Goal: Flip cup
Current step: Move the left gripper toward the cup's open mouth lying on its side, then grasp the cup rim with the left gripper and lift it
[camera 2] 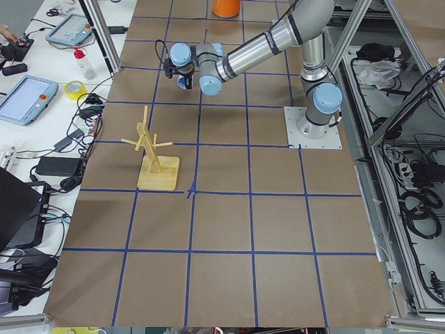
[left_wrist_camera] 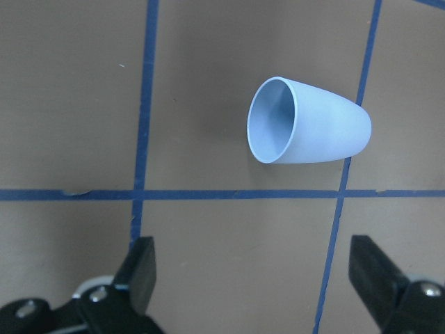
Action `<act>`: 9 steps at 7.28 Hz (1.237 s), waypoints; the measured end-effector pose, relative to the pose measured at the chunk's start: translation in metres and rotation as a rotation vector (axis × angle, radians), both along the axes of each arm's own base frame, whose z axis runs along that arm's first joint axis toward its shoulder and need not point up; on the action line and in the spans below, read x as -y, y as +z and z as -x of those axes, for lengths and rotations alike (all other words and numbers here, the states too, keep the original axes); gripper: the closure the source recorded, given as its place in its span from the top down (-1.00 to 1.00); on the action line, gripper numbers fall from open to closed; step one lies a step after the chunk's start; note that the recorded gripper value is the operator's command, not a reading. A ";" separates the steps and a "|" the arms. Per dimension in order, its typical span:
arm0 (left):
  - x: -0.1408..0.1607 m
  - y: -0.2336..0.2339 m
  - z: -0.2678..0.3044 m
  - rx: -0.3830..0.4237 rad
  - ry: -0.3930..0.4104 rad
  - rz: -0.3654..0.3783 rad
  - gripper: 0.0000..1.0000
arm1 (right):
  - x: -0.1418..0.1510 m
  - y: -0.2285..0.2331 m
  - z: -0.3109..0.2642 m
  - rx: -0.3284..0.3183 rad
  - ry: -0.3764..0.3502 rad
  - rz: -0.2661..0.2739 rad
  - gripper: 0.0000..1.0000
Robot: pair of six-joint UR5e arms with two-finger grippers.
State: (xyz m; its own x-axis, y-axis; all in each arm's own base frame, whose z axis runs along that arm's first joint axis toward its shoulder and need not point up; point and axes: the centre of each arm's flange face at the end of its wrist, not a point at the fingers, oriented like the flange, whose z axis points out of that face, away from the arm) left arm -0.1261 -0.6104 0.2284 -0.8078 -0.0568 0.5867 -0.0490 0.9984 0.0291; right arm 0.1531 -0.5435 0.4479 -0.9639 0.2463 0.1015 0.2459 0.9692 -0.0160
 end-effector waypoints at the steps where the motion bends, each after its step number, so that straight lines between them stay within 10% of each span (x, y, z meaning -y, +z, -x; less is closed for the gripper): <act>1: 0.005 -0.013 0.002 -0.030 -0.003 0.004 0.32 | 0.003 -0.003 -0.001 0.005 -0.001 0.003 1.00; 5: 0.009 -0.036 0.015 -0.107 -0.006 0.001 0.27 | -0.001 0.012 -0.009 0.066 0.011 0.045 1.00; 8: 0.010 -0.032 0.023 -0.165 -0.004 0.010 -1.00 | -0.009 0.025 -0.013 0.107 0.016 0.066 1.00; 9: 0.010 -0.029 0.024 -0.176 -0.003 0.014 -1.00 | -0.010 0.026 -0.013 0.107 0.016 0.068 1.00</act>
